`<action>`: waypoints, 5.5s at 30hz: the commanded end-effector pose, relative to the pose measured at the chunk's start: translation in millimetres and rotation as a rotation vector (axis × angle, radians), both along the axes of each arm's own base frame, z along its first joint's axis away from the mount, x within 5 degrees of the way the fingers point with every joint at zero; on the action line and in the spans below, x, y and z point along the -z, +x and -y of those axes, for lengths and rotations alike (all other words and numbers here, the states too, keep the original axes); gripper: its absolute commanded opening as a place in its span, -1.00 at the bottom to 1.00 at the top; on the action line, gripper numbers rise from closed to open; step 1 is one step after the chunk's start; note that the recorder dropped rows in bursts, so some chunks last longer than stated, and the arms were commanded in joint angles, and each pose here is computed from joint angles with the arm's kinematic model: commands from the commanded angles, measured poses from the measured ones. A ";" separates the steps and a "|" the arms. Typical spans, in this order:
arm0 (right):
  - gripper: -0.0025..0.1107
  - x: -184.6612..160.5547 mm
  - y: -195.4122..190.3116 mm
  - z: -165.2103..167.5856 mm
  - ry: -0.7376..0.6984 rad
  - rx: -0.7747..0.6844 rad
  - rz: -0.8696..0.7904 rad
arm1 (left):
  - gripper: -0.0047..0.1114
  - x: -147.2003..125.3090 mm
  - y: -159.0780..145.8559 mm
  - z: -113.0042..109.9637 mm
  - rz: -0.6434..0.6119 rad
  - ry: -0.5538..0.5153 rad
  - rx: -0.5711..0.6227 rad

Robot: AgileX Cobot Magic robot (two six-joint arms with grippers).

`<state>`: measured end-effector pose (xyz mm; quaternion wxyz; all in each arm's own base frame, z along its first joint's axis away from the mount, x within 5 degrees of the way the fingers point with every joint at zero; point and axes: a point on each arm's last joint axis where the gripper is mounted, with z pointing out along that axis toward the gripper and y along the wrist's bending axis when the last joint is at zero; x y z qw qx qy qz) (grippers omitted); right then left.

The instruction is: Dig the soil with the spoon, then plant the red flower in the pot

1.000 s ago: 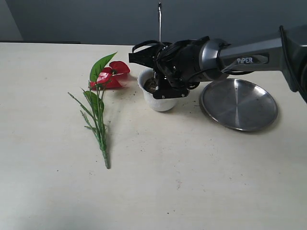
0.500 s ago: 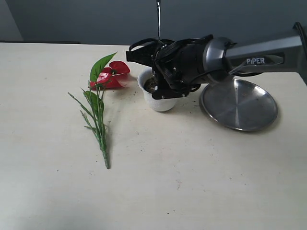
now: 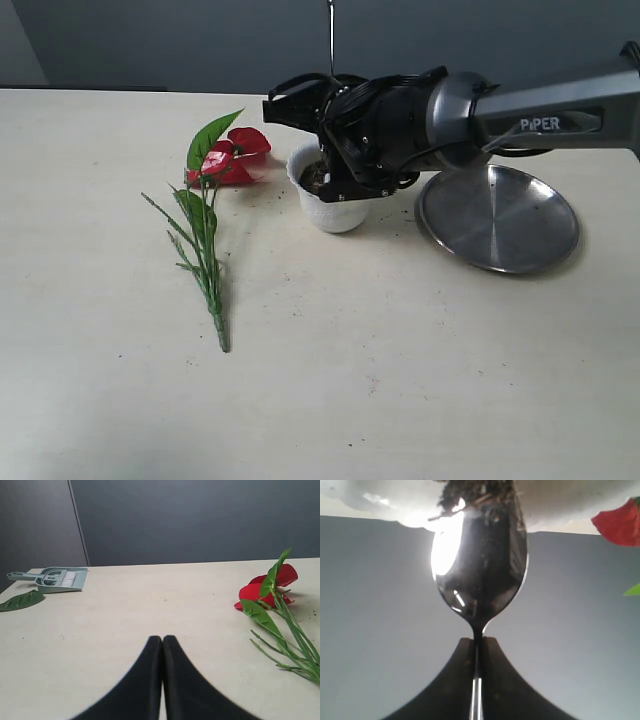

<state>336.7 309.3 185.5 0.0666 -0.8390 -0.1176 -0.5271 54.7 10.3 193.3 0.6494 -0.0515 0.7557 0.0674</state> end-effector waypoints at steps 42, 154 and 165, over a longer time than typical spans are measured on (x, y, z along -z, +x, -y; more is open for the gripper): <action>-0.97 29.7 -7.9 -7.3 -0.081 -0.057 -0.048 | -0.91 1.6 -0.2 0.0 -0.001 -0.004 -0.001; -0.97 32.3 0.8 -4.4 -0.074 -0.013 -0.048 | -0.91 1.6 -0.2 0.0 -0.001 -0.004 -0.001; -0.97 10.3 -7.5 -8.0 -0.041 0.008 -0.008 | -0.91 1.6 -0.2 0.0 -0.001 -0.004 -0.001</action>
